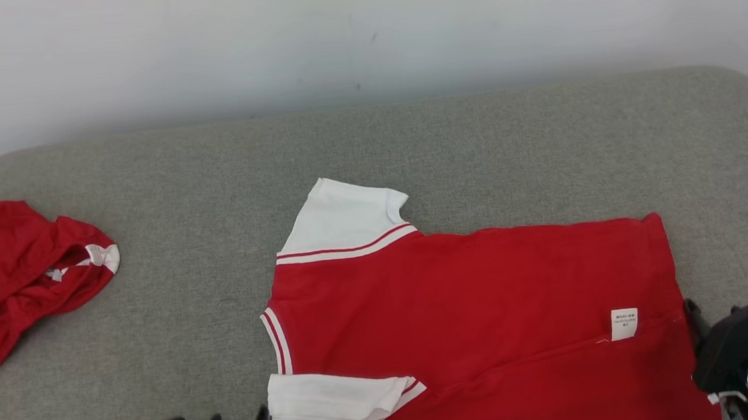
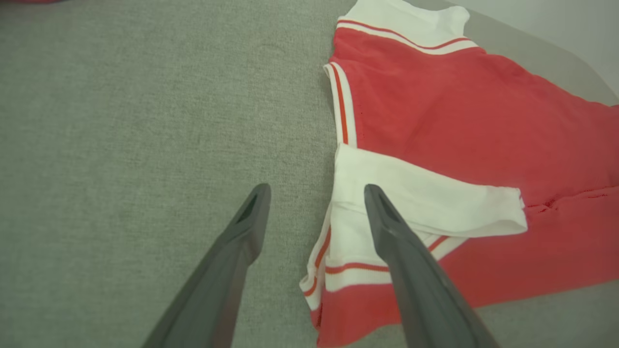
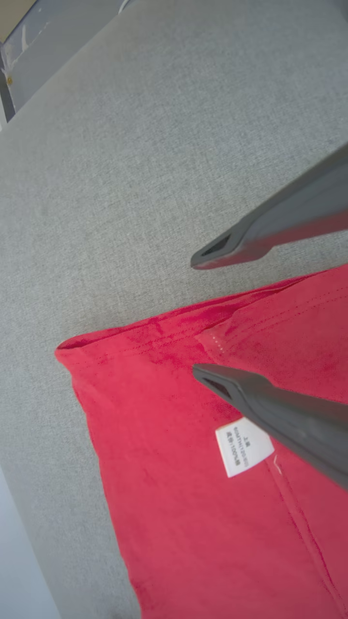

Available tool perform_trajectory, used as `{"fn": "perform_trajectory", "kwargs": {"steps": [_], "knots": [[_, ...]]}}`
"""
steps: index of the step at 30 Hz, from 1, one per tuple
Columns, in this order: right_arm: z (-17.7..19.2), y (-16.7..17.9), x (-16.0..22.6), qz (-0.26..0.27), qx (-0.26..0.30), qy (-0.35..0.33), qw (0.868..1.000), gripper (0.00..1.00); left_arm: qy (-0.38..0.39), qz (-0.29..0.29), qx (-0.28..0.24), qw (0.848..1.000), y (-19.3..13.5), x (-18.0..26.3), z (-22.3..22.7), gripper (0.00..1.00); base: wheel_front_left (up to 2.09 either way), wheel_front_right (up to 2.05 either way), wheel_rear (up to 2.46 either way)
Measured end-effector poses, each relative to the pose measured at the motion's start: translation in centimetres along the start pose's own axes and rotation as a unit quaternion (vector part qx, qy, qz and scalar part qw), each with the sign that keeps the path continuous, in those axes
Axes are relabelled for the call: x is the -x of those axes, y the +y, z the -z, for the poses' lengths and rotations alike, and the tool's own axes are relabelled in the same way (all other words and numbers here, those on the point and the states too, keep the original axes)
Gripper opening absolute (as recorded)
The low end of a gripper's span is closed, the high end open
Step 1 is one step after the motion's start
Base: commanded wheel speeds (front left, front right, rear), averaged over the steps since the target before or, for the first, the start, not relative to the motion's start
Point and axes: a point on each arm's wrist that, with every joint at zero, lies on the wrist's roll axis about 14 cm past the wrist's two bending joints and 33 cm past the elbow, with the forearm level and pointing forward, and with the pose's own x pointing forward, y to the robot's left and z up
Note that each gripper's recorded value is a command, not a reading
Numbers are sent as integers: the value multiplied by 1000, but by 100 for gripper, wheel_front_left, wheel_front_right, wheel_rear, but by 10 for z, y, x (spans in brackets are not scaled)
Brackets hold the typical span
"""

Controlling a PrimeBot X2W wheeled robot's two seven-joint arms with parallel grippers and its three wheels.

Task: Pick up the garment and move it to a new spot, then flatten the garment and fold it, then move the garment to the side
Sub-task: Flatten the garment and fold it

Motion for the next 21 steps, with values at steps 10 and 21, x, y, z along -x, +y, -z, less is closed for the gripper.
{"fn": "perform_trajectory", "kwargs": {"steps": [10, 21], "knots": [[-59, 35, -36, -34, 50, 22, 998, 100, -48, 51, -47, 996, -18, -71, -93, 100, 0, 0, 0], [-85, 62, -82, -55, 78, 53, 994, 100, 7, 82, -69, 994, -39, -159, -119, 100, 0, 0, 0]]}}
